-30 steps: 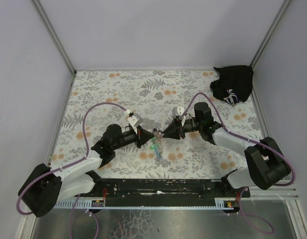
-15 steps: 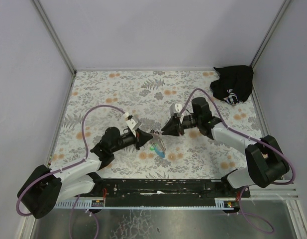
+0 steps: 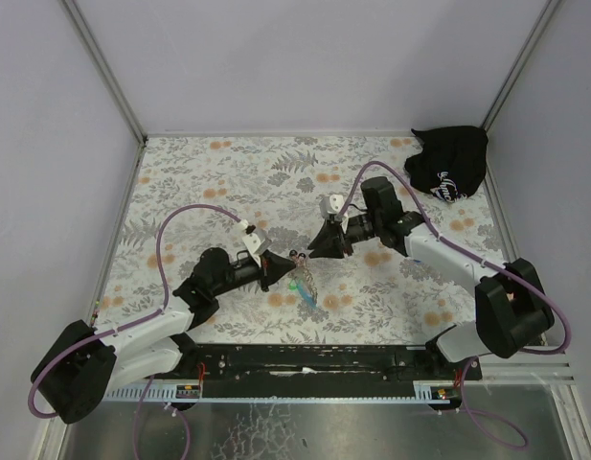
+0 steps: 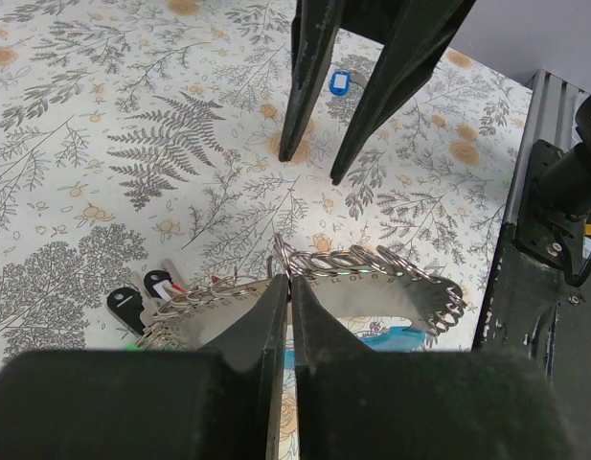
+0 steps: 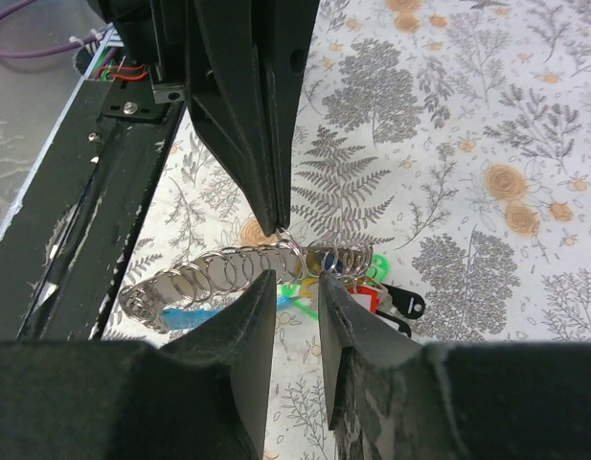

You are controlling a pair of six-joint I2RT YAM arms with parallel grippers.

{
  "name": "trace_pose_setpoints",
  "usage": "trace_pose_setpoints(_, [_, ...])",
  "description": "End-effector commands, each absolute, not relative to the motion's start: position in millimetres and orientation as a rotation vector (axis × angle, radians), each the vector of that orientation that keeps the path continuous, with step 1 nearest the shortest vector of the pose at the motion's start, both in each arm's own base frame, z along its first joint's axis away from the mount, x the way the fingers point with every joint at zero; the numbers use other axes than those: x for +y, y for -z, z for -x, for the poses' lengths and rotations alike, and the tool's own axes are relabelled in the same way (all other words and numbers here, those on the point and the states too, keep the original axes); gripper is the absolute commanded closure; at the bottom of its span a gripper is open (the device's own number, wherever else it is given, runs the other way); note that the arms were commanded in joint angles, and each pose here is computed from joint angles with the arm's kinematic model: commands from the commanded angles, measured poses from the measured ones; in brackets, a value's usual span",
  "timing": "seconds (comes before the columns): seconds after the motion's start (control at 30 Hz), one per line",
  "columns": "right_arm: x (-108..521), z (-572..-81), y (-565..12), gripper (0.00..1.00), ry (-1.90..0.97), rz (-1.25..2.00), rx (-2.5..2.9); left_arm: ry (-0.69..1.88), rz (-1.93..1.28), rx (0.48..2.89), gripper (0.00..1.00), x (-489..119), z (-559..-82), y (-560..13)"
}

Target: Put the keys on the keyring

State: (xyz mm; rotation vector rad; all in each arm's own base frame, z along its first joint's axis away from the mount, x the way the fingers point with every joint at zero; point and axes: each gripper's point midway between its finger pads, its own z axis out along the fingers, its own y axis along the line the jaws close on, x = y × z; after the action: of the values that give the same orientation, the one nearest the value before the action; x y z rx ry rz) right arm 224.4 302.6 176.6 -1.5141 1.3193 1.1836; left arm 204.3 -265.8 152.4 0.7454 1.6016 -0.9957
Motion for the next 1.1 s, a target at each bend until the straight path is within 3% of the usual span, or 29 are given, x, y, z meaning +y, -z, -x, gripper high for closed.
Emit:
trace_pose_setpoints(0.0, [310,-220,-189,0.68,-1.196,1.575,1.264,1.001,-0.784,1.472,1.00,-273,-204,-180])
trace_pose_setpoints(0.43, [325,-241,-176,0.69,-1.174,1.591,1.312,1.010,-0.806,1.447,1.00,-277,-200,-183])
trace_pose_setpoints(1.07, [317,-214,-160,0.69,-1.214,1.710,1.332,0.977,-0.769,1.463,1.00,-275,-207,-181])
